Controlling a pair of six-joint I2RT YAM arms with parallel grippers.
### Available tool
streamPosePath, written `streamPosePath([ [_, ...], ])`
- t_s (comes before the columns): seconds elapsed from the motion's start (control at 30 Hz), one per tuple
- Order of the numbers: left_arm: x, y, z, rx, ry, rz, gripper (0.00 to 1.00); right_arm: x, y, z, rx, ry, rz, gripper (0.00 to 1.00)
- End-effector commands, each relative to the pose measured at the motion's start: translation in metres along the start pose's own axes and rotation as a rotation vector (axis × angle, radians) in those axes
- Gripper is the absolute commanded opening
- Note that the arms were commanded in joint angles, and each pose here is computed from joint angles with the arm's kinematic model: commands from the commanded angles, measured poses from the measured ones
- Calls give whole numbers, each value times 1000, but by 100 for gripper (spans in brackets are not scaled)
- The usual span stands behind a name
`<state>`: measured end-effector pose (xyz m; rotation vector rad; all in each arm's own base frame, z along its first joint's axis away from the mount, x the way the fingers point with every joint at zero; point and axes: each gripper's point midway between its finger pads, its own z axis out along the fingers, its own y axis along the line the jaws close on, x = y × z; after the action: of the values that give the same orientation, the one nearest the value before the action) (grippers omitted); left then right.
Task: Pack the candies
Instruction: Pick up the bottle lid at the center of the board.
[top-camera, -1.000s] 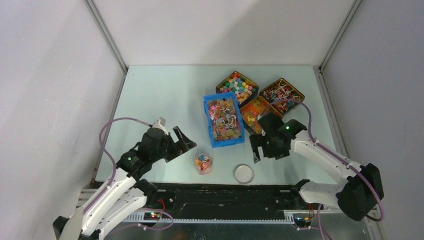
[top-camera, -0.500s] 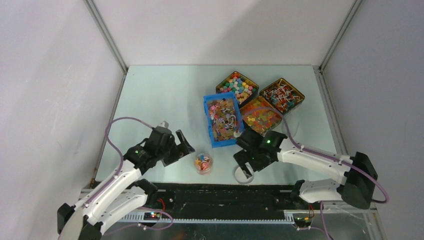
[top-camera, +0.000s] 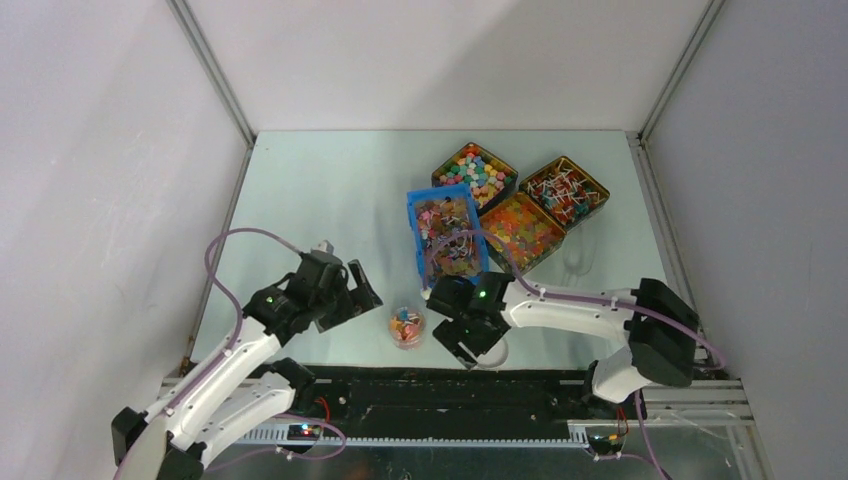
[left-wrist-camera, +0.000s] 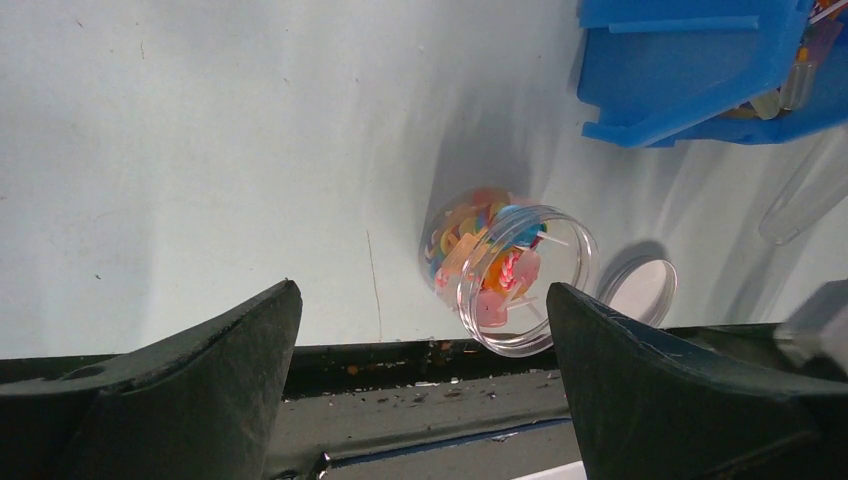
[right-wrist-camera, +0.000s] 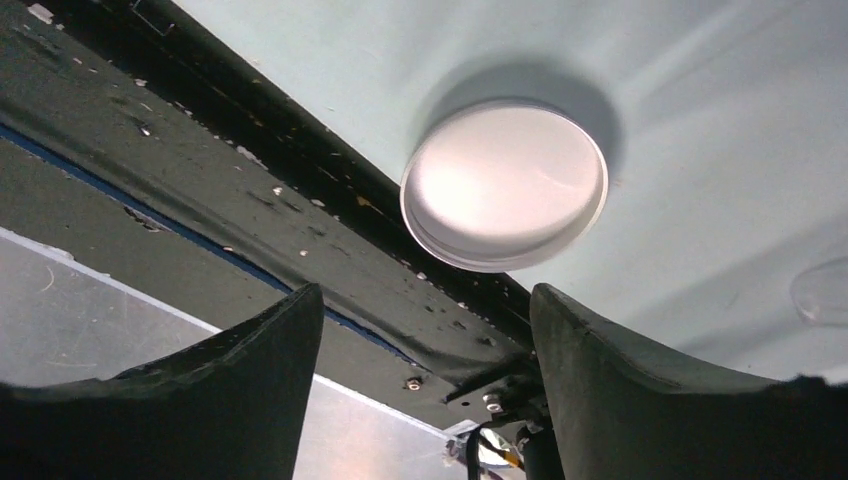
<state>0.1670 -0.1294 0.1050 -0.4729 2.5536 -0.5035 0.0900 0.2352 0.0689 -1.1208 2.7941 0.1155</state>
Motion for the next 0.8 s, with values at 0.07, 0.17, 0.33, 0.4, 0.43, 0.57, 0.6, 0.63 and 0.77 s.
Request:
streamPosePath([
  [0.07,-15,-8,-12,26,-56,16,100,-13,28,9,-69,-3,-92,74],
  [0.17,-16,-9,-14,32,-61,16,100,-9,35,17,-77,17,-127,70],
  [0.33,-20,-12,-20,49,-83,17,100,-5,35,34,-44,63,-155,54],
  [0.4,-22,-13,-22,56,-91,18,100,-3,34,40,-34,79,-162,46],
  [0.43,-23,-14,-24,58,-95,19,100,-3,34,42,-31,82,-168,46],
  [0.57,-26,-18,-28,72,-107,22,100,-2,31,49,-12,99,-170,44],
  [0.6,-27,-18,-28,72,-109,23,100,-3,27,51,13,95,-172,41],
  [0.63,-28,-19,-29,75,-112,23,100,-4,26,52,19,94,-173,40],
  [0.77,-29,-20,-30,78,-114,27,100,-3,22,56,36,105,-167,32],
])
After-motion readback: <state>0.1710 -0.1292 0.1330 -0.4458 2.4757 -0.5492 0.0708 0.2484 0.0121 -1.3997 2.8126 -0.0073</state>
